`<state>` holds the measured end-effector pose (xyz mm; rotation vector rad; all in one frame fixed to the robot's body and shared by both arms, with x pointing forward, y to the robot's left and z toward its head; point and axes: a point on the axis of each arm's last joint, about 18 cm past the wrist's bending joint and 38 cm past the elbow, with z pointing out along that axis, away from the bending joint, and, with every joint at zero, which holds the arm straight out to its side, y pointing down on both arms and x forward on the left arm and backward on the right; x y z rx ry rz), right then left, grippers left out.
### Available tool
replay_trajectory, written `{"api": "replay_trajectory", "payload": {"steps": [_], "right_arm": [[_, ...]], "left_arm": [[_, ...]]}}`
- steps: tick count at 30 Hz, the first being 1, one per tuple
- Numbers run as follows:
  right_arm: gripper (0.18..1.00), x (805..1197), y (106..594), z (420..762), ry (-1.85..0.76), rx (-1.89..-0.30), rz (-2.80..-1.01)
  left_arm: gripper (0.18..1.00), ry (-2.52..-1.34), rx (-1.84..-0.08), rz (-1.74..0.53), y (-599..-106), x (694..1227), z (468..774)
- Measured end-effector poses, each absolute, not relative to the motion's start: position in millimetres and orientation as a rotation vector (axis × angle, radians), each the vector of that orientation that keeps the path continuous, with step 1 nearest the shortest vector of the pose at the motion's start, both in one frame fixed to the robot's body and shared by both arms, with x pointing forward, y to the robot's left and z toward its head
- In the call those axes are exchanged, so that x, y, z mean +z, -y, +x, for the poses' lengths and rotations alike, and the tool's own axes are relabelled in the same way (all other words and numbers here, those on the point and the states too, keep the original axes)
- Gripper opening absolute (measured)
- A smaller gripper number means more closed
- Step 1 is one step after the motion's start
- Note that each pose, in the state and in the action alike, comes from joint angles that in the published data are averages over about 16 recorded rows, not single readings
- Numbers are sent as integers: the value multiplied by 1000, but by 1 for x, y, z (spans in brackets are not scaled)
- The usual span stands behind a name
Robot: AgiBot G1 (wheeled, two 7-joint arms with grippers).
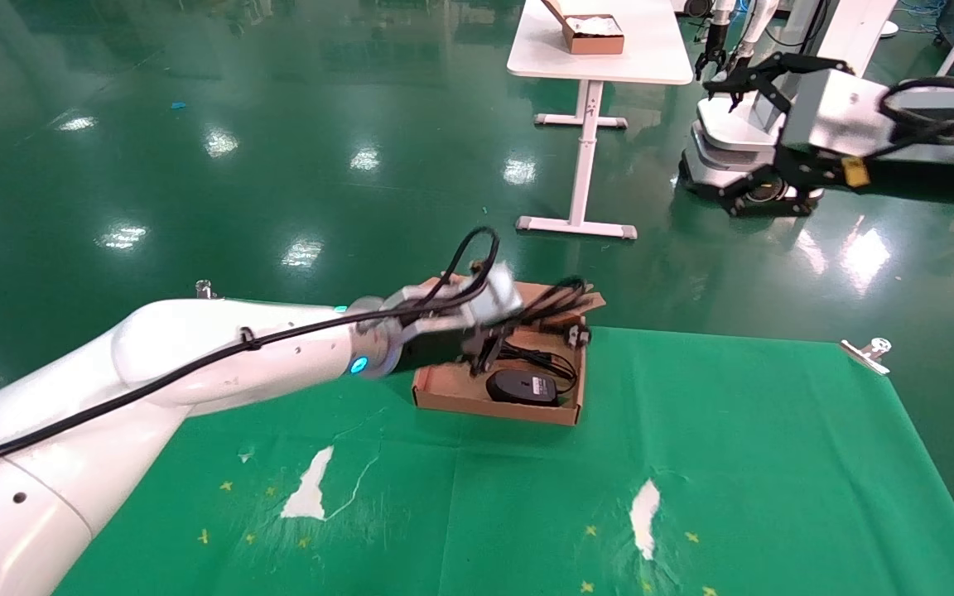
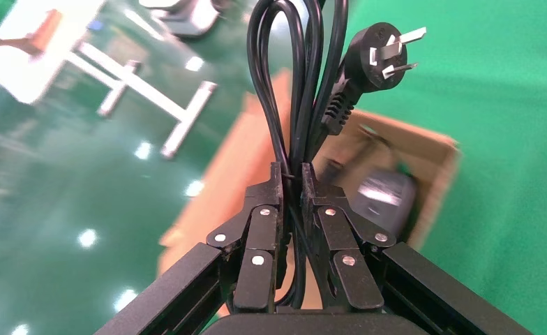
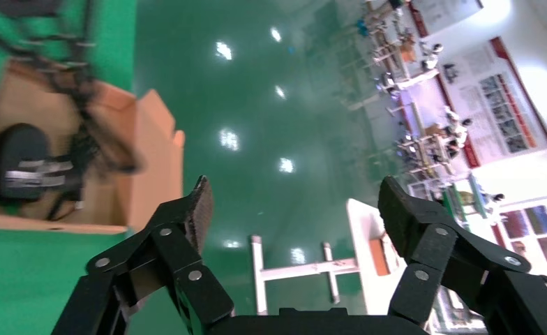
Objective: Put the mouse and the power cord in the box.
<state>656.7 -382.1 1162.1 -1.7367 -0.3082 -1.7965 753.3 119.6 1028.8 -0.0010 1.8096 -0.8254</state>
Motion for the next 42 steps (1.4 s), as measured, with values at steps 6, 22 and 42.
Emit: {"api": "replay_trajectory", "payload": {"steps": [6, 22, 42], "right_arm": [[860, 1168, 394, 638, 327, -1773, -1742], [993, 1171, 398, 625, 331, -1740, -1730], [1001, 1119, 374, 610, 279, -1450, -1625]], "left_arm": [[232, -1756, -805, 1, -105, 1044, 750], [295, -1768, -835, -10, -98, 1041, 743], [677, -1962, -1255, -167, -159, 983, 697]]}}
